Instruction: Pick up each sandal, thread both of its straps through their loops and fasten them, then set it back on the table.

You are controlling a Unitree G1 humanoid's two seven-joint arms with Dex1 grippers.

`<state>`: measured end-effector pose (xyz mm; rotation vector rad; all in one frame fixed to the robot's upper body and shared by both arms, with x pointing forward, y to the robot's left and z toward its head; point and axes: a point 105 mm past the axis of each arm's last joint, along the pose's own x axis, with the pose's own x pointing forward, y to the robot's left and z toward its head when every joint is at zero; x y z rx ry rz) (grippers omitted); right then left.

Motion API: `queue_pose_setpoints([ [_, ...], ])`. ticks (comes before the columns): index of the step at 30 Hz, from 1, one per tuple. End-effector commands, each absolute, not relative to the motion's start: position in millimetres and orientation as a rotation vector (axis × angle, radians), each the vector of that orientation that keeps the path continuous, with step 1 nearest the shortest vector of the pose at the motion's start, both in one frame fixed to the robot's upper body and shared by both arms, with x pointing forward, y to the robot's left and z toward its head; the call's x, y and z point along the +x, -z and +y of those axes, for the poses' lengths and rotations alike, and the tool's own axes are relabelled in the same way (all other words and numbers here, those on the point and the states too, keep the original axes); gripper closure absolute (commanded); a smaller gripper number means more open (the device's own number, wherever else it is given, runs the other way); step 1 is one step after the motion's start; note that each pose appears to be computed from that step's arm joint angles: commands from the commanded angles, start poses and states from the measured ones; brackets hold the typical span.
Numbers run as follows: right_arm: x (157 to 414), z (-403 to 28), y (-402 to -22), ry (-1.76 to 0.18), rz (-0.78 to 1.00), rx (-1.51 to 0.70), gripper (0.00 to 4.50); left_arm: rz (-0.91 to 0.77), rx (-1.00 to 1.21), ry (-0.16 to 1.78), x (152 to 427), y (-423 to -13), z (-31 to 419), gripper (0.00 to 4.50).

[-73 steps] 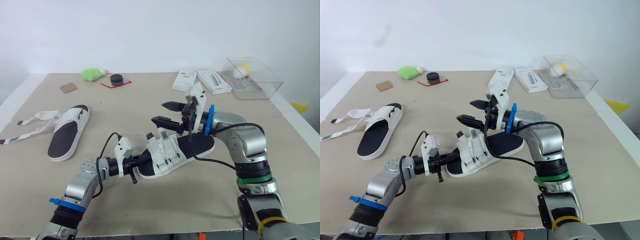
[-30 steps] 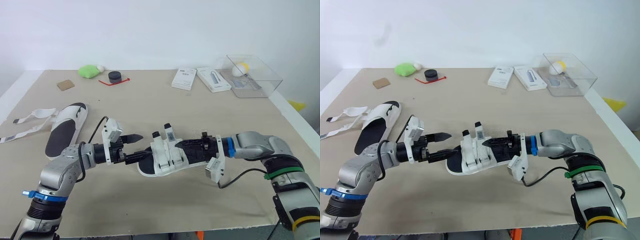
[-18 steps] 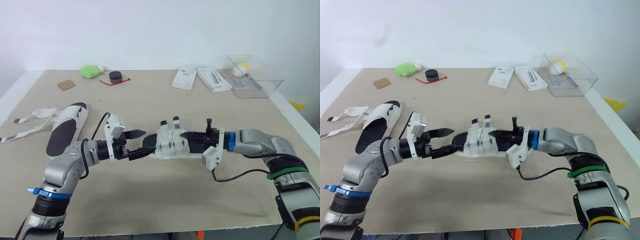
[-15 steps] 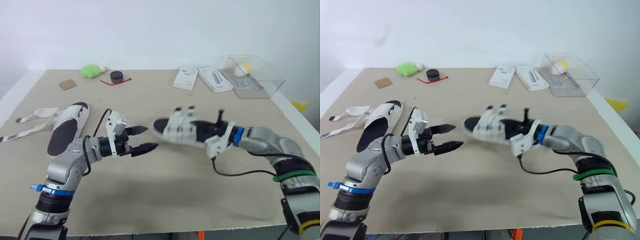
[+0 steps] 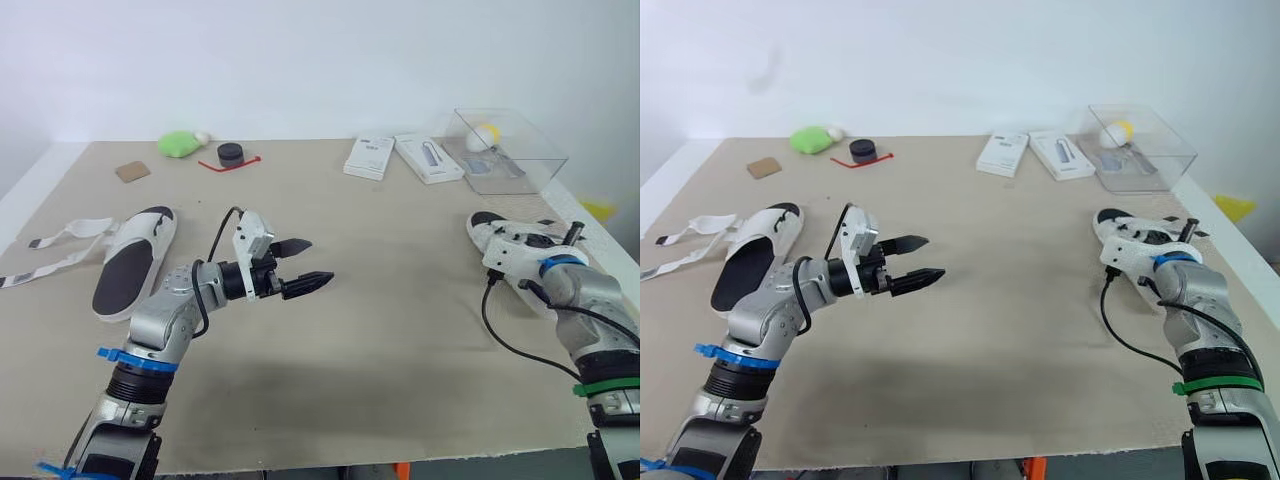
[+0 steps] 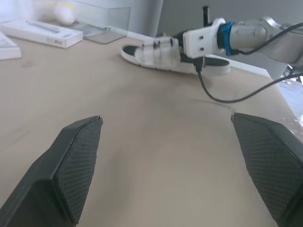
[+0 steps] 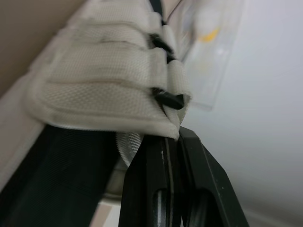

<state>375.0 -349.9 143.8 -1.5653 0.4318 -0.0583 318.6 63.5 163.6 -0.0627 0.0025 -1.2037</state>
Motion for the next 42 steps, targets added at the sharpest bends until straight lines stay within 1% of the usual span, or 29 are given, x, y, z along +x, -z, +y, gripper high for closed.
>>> queue_pose_setpoints([
  [1,373,-346,-172,0.086,0.368,-1.517,3.43,-0.042,-0.020,1.192,320,-172,67,0.00],
  [3,367,-348,-179,0.066,0.379,-1.491,2.53,-0.042,-0.004,1.173,321,-170,70,0.00],
  [5,358,-353,-182,0.026,0.413,-1.423,1.34,-0.041,0.022,1.147,323,-168,75,0.00],
  [6,354,-355,-183,0.011,0.424,-1.402,0.87,-0.041,0.032,1.137,324,-167,77,0.00],
  [7,348,-357,-187,-0.008,0.438,-1.325,0.30,-0.042,0.047,1.119,326,-167,80,0.00],
  [8,342,-358,-191,-0.024,0.449,-1.274,0.03,-0.044,0.060,1.103,327,-166,84,0.00],
  [9,337,-361,-196,-0.033,0.453,-1.246,0.03,-0.046,0.074,1.086,328,-166,88,0.00],
  [11,330,-361,-209,-0.056,0.439,-1.120,0.03,-0.061,0.105,1.035,332,-169,98,0.00],
  [13,328,-351,-222,-0.094,0.374,-1.001,0.03,-0.074,0.138,0.990,334,-171,107,0.00],
  [16,330,-279,-250,-0.414,0.095,-0.667,0.03,-0.102,0.248,0.850,341,-176,132,0.00],
  [18,327,-233,-261,-0.613,-0.031,-0.442,0.03,-0.127,0.318,0.753,344,-181,148,0.00],
  [20,324,-196,-265,-0.764,-0.094,-0.302,0.03,-0.150,0.409,0.656,346,-186,164,0.00],
  [23,315,-141,-262,-0.987,-0.121,-0.163,0.03,-0.162,0.575,0.480,348,-190,194,0.00],
  [25,308,-109,-264,-1.114,-0.145,-0.076,0.03,-0.169,0.662,0.390,345,-192,211,0.00],
  [27,302,-85,-263,-1.222,-0.157,-0.011,0.03,-0.175,0.748,0.293,340,-194,229,0.00],
  [31,298,-56,-249,-1.348,-0.124,0.037,0.03,-0.150,0.902,0.113,330,-194,264,0.00],
  [34,292,-45,-242,-1.408,-0.108,0.042,0.03,-0.110,1.037,0.029,325,-191,281,0.00],
  [39,288,-38,-241,-1.446,-0.110,0.034,0.03,-0.020,1.131,-0.080,321,-181,307,0.00],
  [42,286,-35,-241,-1.452,-0.112,0.026,0.03,0.017,1.132,-0.125,324,-176,318,0.00],
])
